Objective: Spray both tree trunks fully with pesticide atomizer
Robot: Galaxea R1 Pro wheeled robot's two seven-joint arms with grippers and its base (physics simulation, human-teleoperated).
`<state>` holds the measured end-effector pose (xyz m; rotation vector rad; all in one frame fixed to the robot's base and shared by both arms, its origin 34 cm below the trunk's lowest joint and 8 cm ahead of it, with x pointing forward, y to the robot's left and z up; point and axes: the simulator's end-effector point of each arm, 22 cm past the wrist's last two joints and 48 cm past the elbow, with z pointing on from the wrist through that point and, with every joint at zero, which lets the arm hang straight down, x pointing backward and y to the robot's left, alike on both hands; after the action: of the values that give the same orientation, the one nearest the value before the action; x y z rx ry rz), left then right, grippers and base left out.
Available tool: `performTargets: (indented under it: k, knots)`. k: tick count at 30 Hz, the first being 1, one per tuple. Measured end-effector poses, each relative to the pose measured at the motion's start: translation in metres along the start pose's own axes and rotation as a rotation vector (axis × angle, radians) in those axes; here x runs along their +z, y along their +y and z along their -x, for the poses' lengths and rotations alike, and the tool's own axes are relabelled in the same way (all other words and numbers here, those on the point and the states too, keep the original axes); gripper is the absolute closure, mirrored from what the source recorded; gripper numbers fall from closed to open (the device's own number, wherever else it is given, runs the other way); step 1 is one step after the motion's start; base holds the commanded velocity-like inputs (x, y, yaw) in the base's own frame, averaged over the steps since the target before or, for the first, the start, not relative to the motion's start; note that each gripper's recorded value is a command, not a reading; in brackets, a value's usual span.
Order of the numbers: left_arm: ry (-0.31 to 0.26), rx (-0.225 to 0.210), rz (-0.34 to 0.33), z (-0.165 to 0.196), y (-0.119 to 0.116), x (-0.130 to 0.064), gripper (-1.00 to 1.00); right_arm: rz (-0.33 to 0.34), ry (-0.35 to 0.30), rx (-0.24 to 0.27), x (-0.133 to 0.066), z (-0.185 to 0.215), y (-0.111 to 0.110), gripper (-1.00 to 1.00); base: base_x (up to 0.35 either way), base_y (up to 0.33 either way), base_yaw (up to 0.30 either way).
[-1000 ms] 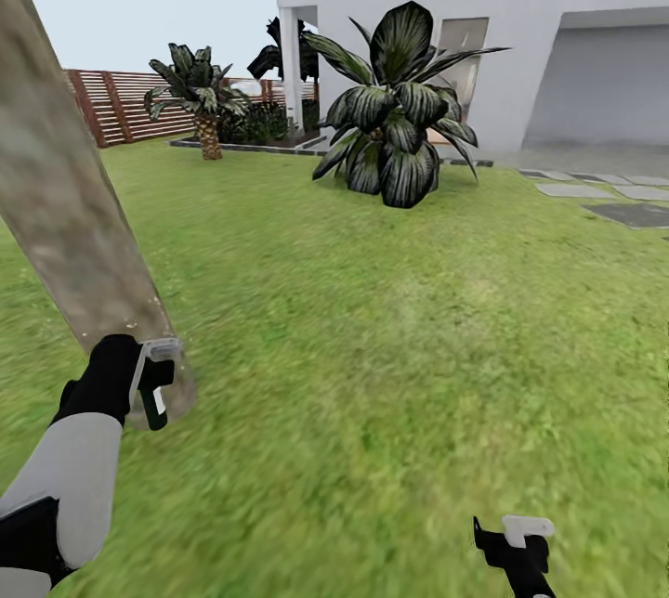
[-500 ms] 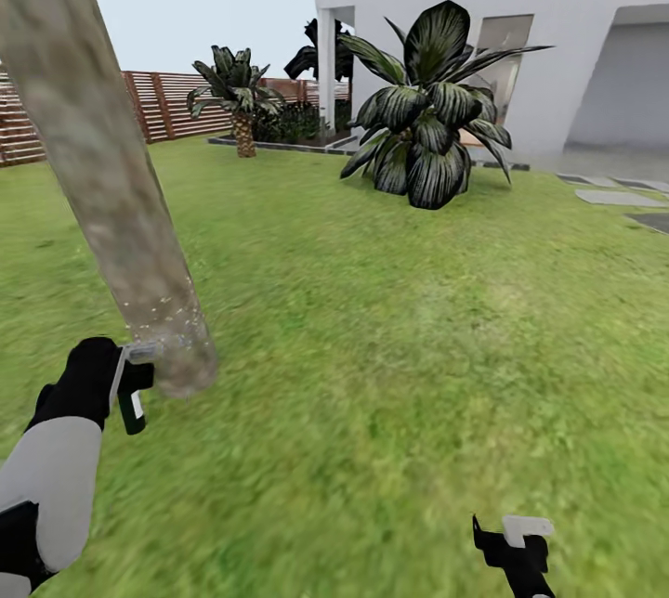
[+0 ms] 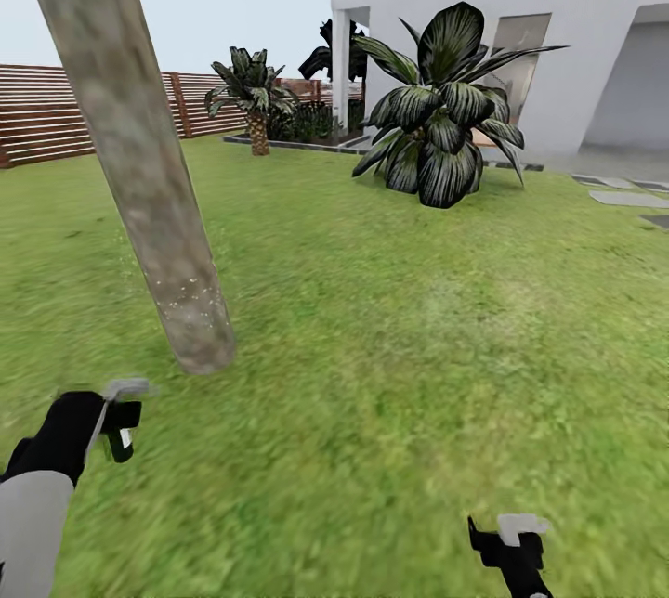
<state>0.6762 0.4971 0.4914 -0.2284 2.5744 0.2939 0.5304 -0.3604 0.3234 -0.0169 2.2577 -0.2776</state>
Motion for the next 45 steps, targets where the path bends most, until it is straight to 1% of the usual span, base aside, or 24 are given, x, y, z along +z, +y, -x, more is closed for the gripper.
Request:
performTargets:
  k: [1, 2, 3, 4, 6, 7, 8, 9, 10, 12, 13, 15, 16, 19, 21, 23, 24, 28, 30, 32, 34, 38, 41, 45]
  knots:
    - [-0.013, 0.03, -0.074, -0.009, -0.021, 0.008, 1.0, 0.065, -0.015, -0.078, 0.0, 0.005, 0.015, -1.0, -0.003, 0.0, 0.0]
    - [-0.022, 0.111, -0.176, -0.022, -0.054, 0.016, 1.0, 0.168, -0.046, -0.187, 0.001, 0.015, 0.039, -1.0, -0.002, 0.0, 0.0]
    - [-0.015, 0.179, -0.226, -0.033, -0.072, 0.02, 1.0, 0.224, -0.061, -0.235, 0.002, 0.021, 0.05, -1.0, 0.0, 0.0, 0.0]
    - [0.004, 0.318, -0.315, -0.058, -0.104, 0.024, 1.0, 0.352, -0.065, -0.311, 0.001, 0.032, 0.076, -1.0, 0.0, 0.0, 0.0]
    - [0.001, 0.502, -0.456, -0.082, -0.145, 0.019, 1.0, 0.57, -0.05, -0.378, -0.003, 0.063, 0.113, -1.0, 0.0, 0.0, 0.0]
    - [0.001, 0.548, -0.505, -0.088, -0.156, 0.015, 1.0, 0.635, -0.048, -0.398, -0.007, 0.072, 0.123, -1.0, 0.0, 0.0, 0.0]
    - [0.009, 0.598, -0.579, -0.096, -0.172, 0.007, 1.0, 0.72, -0.047, -0.431, -0.016, 0.082, 0.134, -1.0, 0.0, 0.0, 0.0]
    - [0.016, 0.628, -0.624, -0.101, -0.181, 0.001, 1.0, 0.765, -0.051, -0.454, -0.021, 0.088, 0.139, -1.0, 0.0, 0.0, 0.0]
    - [0.034, 0.673, -0.693, -0.111, -0.195, -0.008, 1.0, 0.824, -0.065, -0.485, -0.028, 0.1, 0.146, -1.0, 0.0, 0.0, 0.0]
    - [0.072, 0.758, -0.763, -0.127, -0.21, -0.019, 1.0, 0.91, -0.075, -0.518, -0.041, 0.11, 0.156, -1.0, 0.0, 0.0, 0.0]
    - [0.099, 0.816, -0.796, -0.138, -0.217, -0.024, 1.0, 0.973, -0.077, -0.534, -0.051, 0.113, 0.165, -1.0, 0.0, 0.0, 0.0]
    - [0.136, 0.897, -0.834, -0.153, -0.226, -0.031, 1.0, 1.065, -0.084, -0.547, -0.069, 0.116, 0.184, -1.0, 0.0, 0.0, 0.0]
    - [0.146, 0.926, -0.86, -0.16, -0.23, -0.035, 1.0, 1.083, -0.086, -0.549, -0.073, 0.117, 0.188, -1.0, 0.0, 0.0, 0.0]
    - [0.145, 0.991, -0.962, -0.172, -0.239, -0.051, 1.0, 1.099, -0.086, -0.551, -0.076, 0.117, 0.192, -1.0, 0.0, 0.0, 0.0]
    - [0.146, 1.011, -1.006, -0.178, -0.243, -0.058, 1.0, 1.104, -0.086, -0.551, -0.077, 0.117, 0.193, -1.0, 0.0, 0.0, 0.0]
    - [0.147, 1.015, -1.027, -0.181, -0.246, -0.061, 1.0, 1.112, -0.09, -0.549, -0.079, 0.118, 0.199, -1.0, 0.0, 0.0, 0.0]
    - [0.149, 1.017, -1.035, -0.183, -0.249, -0.062, 1.0, 1.119, -0.094, -0.548, -0.081, 0.119, 0.204, 1.0, 0.0, 0.0, 0.0]
    - [0.151, 1.04, -1.064, -0.192, -0.265, -0.068, 1.0, 1.175, -0.098, -0.602, -0.094, 0.115, 0.23, 1.0, 0.0, 0.0, 0.0]
    - [0.143, 1.074, -1.089, -0.197, -0.281, -0.073, 1.0, 1.214, -0.109, -0.63, -0.105, 0.115, 0.25, 1.0, 0.0, 0.0, 0.0]
    - [0.131, 1.095, -1.108, -0.201, -0.296, -0.078, 1.0, 1.233, -0.12, -0.635, -0.111, 0.118, 0.263, 1.0, 0.0, 0.0, 0.0]
    - [0.119, 1.108, -1.129, -0.203, -0.312, -0.084, 1.0, 1.237, -0.139, -0.641, -0.113, 0.125, 0.269, 1.0, 0.0, 0.0, 0.0]
    - [0.094, 1.124, -1.127, -0.202, -0.329, -0.086, 1.0, 1.253, -0.171, -0.637, -0.121, 0.136, 0.286, 1.0, 0.0, 0.0, 0.0]
    - [0.077, 1.139, -1.141, -0.203, -0.347, -0.093, 1.0, 1.259, -0.179, -0.634, -0.124, 0.139, 0.291, 1.0, 0.0, 0.0, 0.0]
    - [0.032, 1.159, -1.114, -0.198, -0.362, -0.091, 1.0, 1.254, -0.193, -0.637, -0.124, 0.145, 0.293, 1.0, 0.0, 0.0, 0.0]
